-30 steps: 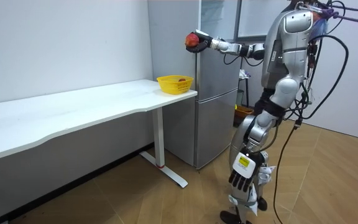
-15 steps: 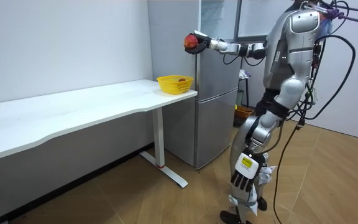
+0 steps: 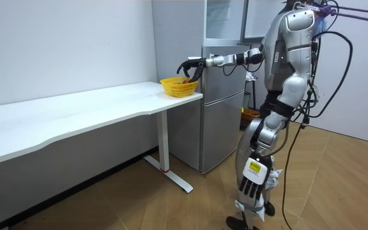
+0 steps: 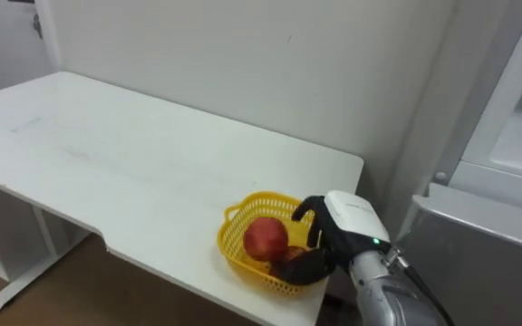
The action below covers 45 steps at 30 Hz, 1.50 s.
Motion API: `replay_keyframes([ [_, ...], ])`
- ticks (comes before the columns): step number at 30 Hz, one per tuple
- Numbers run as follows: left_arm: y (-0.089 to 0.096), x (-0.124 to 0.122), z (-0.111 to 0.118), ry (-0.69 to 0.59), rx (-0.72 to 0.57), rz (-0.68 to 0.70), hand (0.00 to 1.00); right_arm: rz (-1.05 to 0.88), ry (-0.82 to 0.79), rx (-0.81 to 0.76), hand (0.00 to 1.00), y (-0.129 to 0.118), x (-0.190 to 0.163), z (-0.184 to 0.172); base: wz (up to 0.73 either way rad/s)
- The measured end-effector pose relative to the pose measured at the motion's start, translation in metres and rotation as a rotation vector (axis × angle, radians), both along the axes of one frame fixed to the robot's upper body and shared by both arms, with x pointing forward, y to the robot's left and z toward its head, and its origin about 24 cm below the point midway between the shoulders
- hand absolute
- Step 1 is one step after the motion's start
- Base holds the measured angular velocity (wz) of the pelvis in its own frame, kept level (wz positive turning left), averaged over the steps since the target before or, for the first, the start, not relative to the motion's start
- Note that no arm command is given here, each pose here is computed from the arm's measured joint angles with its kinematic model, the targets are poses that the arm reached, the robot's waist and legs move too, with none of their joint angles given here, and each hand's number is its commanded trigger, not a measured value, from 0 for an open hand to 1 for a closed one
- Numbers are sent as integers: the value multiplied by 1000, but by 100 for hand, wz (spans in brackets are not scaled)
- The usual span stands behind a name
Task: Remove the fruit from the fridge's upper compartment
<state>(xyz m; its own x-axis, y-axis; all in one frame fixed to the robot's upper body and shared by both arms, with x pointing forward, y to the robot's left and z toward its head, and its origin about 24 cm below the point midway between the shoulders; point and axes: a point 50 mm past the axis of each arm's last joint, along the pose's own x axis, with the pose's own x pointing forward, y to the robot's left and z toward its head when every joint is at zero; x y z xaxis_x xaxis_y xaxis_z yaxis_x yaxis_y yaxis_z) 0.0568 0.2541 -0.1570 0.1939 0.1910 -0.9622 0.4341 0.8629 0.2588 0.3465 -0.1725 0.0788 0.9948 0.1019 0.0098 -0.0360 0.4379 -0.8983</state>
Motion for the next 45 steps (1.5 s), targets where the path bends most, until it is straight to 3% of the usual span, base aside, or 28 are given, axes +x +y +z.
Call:
replay_keyframes([
  [6, -1, 9, 1, -24, 1, -7, 0, -3, 6, 12, 0, 0, 0, -1, 1],
  [33, 0, 3, -1, 2, -3, -4, 0, -6, 10, 54, 0, -1, 0, 0, 0],
  [45, -2, 3, -1, -9, 11, 28, 0, 47, -205, 173, 0, 14, -4, 51, -1],
])
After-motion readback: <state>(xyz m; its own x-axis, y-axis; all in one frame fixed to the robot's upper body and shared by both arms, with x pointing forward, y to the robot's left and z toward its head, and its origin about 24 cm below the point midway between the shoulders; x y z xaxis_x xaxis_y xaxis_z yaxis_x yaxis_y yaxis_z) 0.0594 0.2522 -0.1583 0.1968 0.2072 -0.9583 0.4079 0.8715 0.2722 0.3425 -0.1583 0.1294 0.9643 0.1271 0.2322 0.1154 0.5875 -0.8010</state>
